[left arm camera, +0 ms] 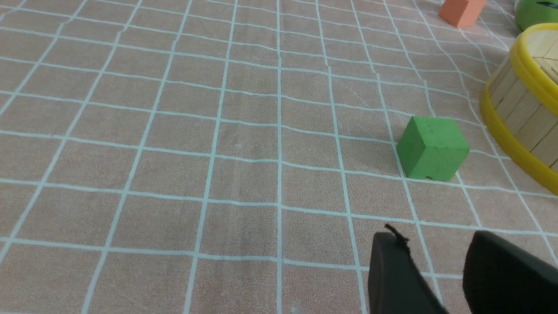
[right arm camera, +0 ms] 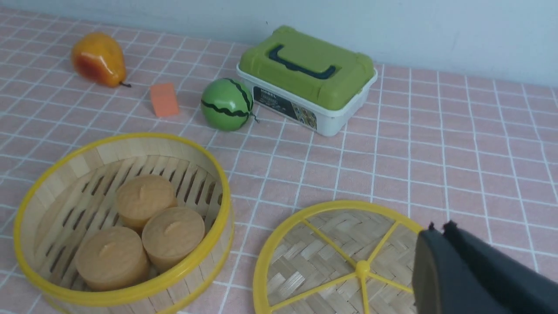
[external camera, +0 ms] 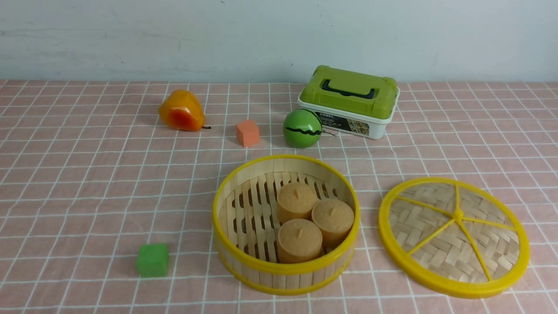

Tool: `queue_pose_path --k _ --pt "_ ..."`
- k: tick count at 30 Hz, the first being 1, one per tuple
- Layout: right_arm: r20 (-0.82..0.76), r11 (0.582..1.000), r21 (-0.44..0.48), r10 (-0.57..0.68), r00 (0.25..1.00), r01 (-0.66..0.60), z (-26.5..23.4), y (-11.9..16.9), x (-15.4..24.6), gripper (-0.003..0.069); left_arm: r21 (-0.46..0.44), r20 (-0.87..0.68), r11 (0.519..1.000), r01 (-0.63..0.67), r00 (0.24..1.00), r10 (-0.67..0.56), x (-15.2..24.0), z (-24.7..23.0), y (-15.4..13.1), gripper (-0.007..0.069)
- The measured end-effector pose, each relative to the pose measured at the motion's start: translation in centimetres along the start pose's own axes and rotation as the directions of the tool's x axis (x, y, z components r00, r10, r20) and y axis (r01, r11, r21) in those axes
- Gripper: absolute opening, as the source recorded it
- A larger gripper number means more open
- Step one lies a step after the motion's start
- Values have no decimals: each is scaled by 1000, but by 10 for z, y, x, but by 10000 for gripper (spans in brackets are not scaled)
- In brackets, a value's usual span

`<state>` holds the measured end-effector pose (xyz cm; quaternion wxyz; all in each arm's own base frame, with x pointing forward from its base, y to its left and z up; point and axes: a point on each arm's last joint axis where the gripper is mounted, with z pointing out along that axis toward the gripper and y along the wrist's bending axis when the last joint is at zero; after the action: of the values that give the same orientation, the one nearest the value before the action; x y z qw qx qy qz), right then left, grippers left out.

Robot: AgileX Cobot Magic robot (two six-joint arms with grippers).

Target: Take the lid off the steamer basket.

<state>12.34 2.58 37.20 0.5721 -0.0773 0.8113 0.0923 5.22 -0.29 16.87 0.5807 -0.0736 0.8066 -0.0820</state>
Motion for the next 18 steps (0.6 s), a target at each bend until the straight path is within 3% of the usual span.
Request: queue_pose_path --k 18 --pt "-19 1000 -18 -16 1000 16 -21 5 8 -8 0 0 1000 0 1000 0 0 0 0 239"
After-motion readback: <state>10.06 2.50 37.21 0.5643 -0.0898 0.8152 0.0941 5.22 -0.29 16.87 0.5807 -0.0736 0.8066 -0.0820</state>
